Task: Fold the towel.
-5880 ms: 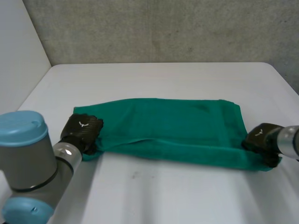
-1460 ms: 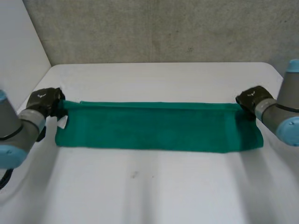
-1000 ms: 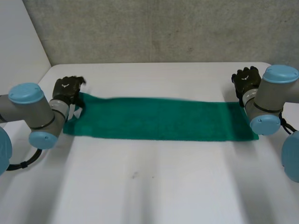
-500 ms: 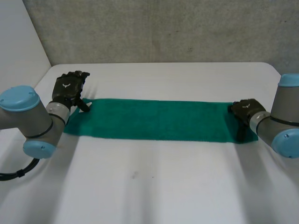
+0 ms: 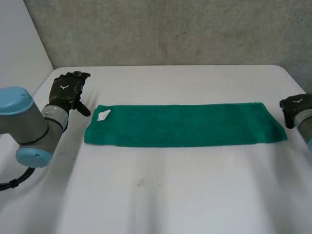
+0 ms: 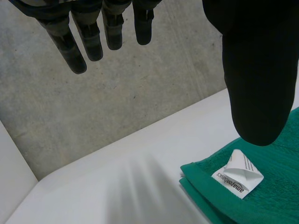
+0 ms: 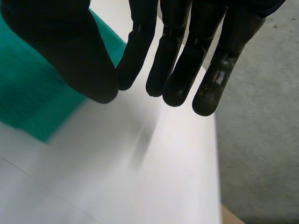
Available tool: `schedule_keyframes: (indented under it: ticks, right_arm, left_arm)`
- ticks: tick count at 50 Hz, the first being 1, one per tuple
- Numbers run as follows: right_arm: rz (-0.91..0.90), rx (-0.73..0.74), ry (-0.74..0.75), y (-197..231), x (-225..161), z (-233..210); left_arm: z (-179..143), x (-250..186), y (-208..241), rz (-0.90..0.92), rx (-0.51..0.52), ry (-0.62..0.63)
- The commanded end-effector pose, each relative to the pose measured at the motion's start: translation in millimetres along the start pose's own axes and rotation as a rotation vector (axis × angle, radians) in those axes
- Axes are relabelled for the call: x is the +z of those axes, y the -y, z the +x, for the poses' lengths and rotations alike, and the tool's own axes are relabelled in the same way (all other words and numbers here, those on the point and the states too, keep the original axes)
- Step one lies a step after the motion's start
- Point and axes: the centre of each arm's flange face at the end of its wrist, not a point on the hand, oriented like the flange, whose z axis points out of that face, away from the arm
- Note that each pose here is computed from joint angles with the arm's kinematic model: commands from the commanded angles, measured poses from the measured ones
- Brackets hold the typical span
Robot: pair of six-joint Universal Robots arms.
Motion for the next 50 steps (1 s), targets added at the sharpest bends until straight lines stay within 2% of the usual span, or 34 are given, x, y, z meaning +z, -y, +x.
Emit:
schedule_keyframes:
  ticks: [1,12,23,50]
  right_arm:
    - [-0.015,-0.03,0.031,-3.1,-4.3,16.7]
    - [0.003,0.102,0.185,-4.9,-13.4,2.4]
    - [0.057,0.149,0.33,-16.2,-30.4,8.0]
    - [0.047,0.163,0.325,-39.2,-8.1,4.3]
  left_arm:
    - [0.3,-3.2,3.1,0.002,-0.003,0.001]
    - [2.3,-9.7,4.1,-0.008,-0.007,-0.003]
    - [4.0,-22.7,6.2,-0.023,-0.011,-0.008]
    - [5.8,-26.3,1.3,-0.038,-0.013,-0.013]
